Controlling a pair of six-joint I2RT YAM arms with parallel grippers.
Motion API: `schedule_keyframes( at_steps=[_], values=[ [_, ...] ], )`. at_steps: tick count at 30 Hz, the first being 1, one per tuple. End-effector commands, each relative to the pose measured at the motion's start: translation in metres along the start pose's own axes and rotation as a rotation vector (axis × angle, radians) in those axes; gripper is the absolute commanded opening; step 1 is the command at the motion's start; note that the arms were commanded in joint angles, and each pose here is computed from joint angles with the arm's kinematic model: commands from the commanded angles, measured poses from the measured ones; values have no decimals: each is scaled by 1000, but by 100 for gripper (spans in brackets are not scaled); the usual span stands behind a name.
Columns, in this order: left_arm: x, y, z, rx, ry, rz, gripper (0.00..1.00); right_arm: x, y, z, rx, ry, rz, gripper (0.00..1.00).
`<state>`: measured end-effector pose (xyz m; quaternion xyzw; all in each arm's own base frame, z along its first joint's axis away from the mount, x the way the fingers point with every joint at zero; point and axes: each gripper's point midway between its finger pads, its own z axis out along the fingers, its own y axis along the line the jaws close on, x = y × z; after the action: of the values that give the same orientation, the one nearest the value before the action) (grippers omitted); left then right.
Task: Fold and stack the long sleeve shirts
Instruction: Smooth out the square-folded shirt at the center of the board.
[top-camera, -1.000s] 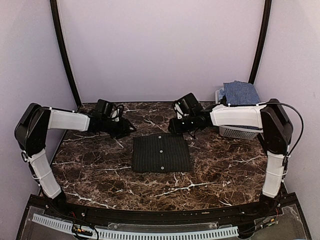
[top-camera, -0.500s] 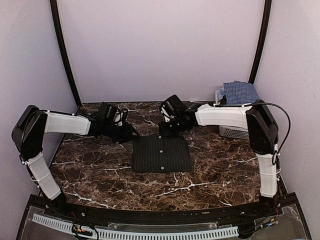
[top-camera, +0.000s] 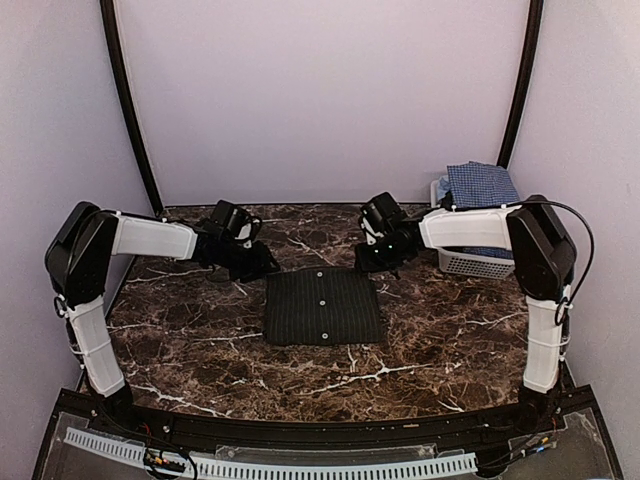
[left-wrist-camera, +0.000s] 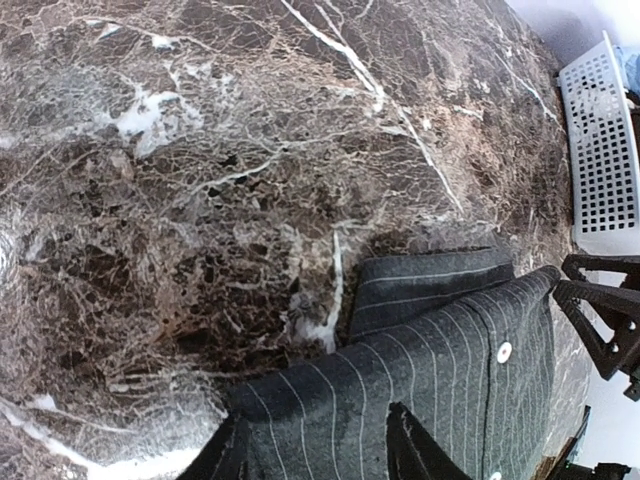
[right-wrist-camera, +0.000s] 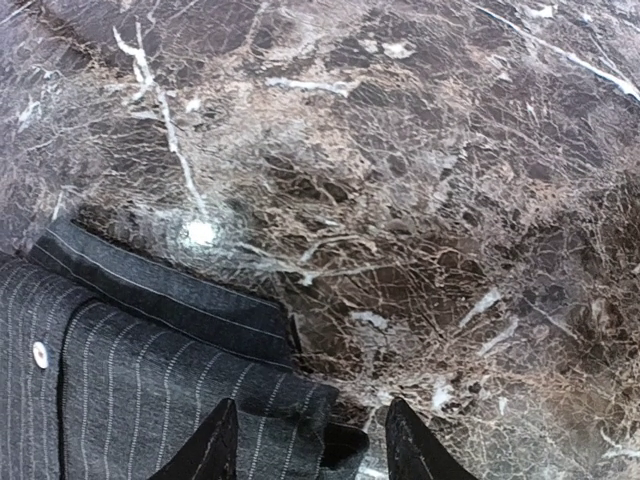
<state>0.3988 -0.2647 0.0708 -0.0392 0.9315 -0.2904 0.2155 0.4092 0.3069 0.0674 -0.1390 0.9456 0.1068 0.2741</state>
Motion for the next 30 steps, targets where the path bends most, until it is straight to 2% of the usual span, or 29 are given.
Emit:
schedule_keyframes(
  at_steps=[1, 7, 11, 20, 21, 23, 30],
  values=[
    [-7, 6, 7, -53, 3, 10, 45, -15, 11, 0, -71, -45, 39, 46],
    [-9, 7, 16, -63, 15, 11, 44, -16, 11, 11, -77, -36, 49, 42],
    [-10, 6, 18, -61, 21, 16, 39, -14, 12, 18, -81, -20, 52, 36],
    [-9, -5, 16, -25, 31, 35, 7, -22, 16, 0, -100, -45, 59, 1],
    [-9, -7, 15, -21, 28, 39, 3, -23, 17, -4, -103, -49, 59, 0],
    [-10, -12, 12, -12, 21, 50, 0, -27, 20, -14, -108, -66, 58, 0],
    [-17, -35, -8, 22, -22, 87, 0, -31, 26, -49, -114, -119, 54, 0]
  ],
)
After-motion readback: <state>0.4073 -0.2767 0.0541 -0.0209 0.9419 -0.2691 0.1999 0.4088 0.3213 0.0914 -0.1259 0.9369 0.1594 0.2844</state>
